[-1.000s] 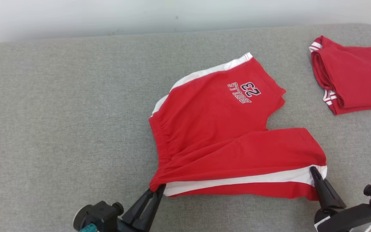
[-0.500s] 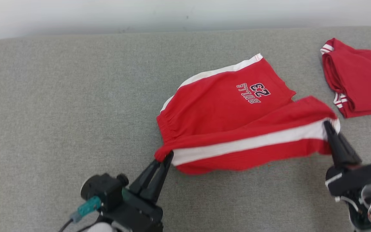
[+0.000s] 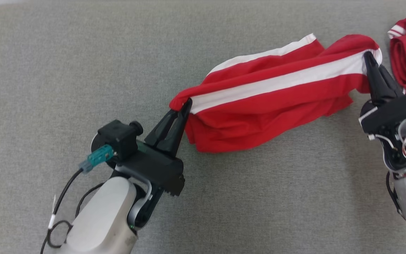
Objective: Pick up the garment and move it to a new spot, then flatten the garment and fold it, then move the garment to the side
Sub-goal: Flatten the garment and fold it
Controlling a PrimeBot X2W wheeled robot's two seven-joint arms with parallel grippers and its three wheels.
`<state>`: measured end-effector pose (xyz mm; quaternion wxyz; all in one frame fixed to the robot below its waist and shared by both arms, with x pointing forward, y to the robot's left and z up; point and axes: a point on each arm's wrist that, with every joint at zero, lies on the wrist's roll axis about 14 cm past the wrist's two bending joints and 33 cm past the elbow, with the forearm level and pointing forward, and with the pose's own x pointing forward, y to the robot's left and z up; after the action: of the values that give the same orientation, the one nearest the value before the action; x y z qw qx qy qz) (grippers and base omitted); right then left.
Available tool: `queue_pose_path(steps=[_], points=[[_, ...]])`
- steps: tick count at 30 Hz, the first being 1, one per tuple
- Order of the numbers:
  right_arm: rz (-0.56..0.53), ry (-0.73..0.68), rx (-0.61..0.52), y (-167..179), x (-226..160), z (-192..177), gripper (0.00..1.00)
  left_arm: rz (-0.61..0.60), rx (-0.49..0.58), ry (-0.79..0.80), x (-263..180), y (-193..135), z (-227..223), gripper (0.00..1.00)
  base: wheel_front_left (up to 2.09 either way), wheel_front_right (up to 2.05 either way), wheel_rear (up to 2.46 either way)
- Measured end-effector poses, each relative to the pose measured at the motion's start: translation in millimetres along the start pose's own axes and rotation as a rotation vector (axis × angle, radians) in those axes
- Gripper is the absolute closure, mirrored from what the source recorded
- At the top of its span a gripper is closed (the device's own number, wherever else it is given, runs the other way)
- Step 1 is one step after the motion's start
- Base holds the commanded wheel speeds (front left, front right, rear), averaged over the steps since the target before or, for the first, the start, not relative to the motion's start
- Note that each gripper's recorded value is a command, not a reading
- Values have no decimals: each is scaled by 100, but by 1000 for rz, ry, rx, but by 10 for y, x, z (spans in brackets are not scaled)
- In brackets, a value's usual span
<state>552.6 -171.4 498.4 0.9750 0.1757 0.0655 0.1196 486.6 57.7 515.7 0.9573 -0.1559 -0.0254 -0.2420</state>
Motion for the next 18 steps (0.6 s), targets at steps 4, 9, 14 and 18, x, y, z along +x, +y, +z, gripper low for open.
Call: queue_pose_path(steps=[4,9,14,18], points=[[-17,54,-2,-33,229,-159,100,18,3,43,80,104,-136,100,0,0,0],[-27,95,-11,-28,435,-335,100,44,-13,72,170,232,-233,100,0,0,0],[-51,110,-28,-95,527,-418,0,48,-10,99,230,266,-315,86,0,0,0],[-64,104,-29,-124,529,-402,0,42,7,110,261,259,-326,0,0,0,0]])
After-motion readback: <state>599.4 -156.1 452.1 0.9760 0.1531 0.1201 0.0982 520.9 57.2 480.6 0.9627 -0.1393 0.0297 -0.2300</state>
